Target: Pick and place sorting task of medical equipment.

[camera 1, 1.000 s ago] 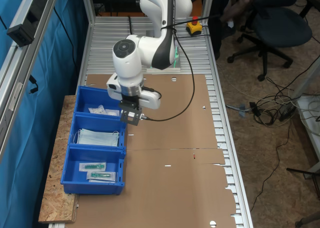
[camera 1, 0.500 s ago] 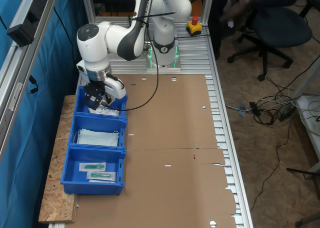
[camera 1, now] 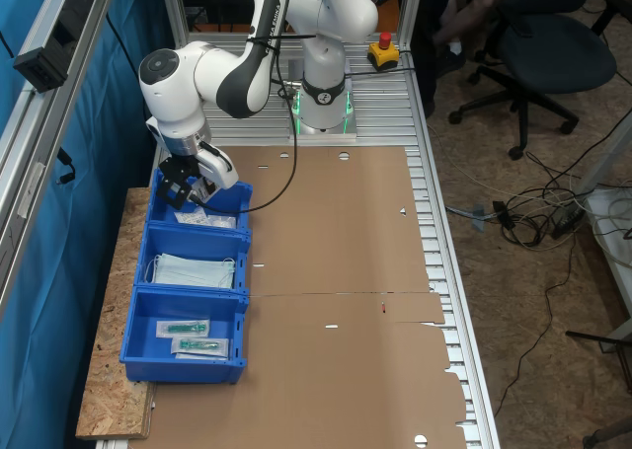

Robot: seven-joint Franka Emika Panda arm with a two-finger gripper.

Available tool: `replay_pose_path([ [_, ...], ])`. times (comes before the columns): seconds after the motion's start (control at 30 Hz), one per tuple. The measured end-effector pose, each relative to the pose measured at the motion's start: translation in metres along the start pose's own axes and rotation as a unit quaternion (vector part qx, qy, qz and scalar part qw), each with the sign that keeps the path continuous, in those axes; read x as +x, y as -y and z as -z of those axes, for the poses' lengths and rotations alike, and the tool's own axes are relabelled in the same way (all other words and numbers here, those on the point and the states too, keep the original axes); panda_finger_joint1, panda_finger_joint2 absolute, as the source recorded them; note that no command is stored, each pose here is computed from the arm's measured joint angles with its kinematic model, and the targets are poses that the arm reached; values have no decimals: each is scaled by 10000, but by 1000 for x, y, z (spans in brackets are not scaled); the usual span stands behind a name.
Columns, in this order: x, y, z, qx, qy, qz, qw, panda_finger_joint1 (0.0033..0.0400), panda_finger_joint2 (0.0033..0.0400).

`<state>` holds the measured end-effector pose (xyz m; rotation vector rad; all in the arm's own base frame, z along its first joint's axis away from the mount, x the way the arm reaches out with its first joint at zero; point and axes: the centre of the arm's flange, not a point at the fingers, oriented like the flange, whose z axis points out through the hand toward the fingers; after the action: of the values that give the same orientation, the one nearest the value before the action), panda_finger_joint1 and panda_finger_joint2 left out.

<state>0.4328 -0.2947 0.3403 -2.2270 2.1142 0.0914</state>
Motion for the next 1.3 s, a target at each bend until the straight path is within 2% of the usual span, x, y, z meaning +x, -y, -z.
replay_pose_path([
  [0.13,-2,-4,-6,-80,66,-9,9999,56,56],
  [0.33,-3,-6,-9,-129,106,-15,9999,56,56],
  [1.3,-3,-8,-11,-163,135,-28,9998,56,56],
])
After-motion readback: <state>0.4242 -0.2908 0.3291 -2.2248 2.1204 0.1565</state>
